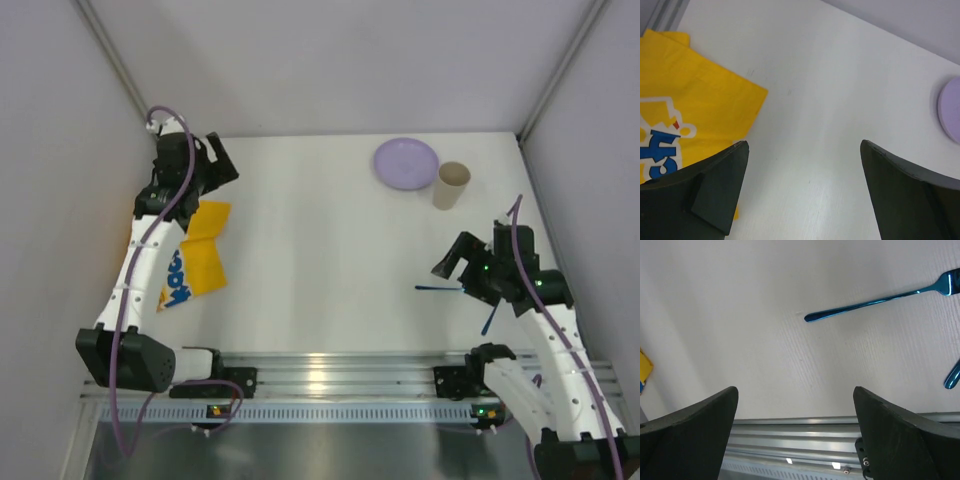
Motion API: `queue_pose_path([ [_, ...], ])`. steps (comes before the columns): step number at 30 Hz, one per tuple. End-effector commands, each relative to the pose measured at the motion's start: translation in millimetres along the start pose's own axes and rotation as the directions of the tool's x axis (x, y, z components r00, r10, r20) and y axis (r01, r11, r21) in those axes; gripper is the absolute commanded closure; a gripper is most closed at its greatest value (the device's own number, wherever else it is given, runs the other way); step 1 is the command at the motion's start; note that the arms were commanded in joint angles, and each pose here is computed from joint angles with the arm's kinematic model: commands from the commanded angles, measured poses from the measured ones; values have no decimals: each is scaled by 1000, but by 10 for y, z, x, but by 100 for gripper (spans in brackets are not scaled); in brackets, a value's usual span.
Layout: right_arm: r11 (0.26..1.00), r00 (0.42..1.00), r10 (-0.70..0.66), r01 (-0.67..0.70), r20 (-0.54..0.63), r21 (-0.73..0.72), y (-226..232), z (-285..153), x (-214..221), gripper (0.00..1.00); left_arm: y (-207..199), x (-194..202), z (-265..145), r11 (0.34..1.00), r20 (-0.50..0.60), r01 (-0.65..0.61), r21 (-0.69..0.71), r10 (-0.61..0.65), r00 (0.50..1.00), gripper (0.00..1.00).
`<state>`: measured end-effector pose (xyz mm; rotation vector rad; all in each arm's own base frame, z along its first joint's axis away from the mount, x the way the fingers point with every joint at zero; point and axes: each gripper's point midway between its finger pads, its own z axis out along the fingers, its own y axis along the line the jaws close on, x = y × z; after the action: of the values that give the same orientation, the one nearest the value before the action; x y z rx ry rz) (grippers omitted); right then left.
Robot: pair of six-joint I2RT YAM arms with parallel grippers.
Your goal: Set the dinner table for one person
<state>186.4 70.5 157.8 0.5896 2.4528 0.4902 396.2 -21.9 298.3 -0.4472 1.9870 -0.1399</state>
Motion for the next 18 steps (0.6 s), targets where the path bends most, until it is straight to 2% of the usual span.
queue_pose_path([
  [1, 999, 998, 7, -4, -60, 42, -84, 40, 129, 0, 7, -17, -152, 999, -30, 38, -11, -38, 999, 1],
  [4, 998, 996, 21, -16, -91, 57, -114, 113, 178, 0, 197, -38, -137, 980, 12, 143, -139, -143, 990, 1],
  [5, 998, 995, 27, -22, -95, 56, -115, 130, 186, 0, 188, 60, -151, 981, -13, 151, -123, -154, 988, 1],
  [6, 998, 995, 41, -36, -95, 57, -113, 144, 192, 0, 61, -13, -144, 992, 12, 124, -31, -124, 992, 1],
  [7, 998, 995, 46, -42, -83, 47, -94, 147, 169, 0, -184, 265, -165, 987, -87, 81, 140, -70, 994, 1],
  [8, 998, 995, 51, -47, -83, 45, -85, 154, 169, 0, -298, 232, -333, 969, -56, 73, 234, -61, 997, 1],
  [9, 997, 994, 69, -66, -80, 46, -81, 159, 167, 0, -387, 84, -376, 951, 24, 101, 291, -113, 993, 1],
  [10, 996, 994, 80, -77, -78, 42, -71, 175, 166, 0, -367, 111, -404, 942, 43, 144, 302, -164, 985, 1],
  [11, 995, 992, 91, -88, -86, 36, -59, 194, 181, 0, -226, 376, -346, 934, 7, 248, 256, -258, 966, 1],
  [12, 993, 989, 117, -115, -93, 31, -49, 239, 201, 0, -222, 274, -483, 911, 64, 292, 292, -323, 944, 1],
  [13, 992, 986, 129, -127, -106, 23, -30, 270, 223, 0, -190, 335, -494, 897, 63, 325, 299, -359, 931, 1],
  [15, 985, 972, 171, -173, -159, 1, 30, 341, 301, 0, -185, 581, -431, 893, 3, 327, 308, -345, 939, 1],
  [18, 976, 961, 214, -217, -176, 1, 79, 415, 283, 0, -28, 790, -332, 939, -76, 289, 185, -279, 957, 2],
])
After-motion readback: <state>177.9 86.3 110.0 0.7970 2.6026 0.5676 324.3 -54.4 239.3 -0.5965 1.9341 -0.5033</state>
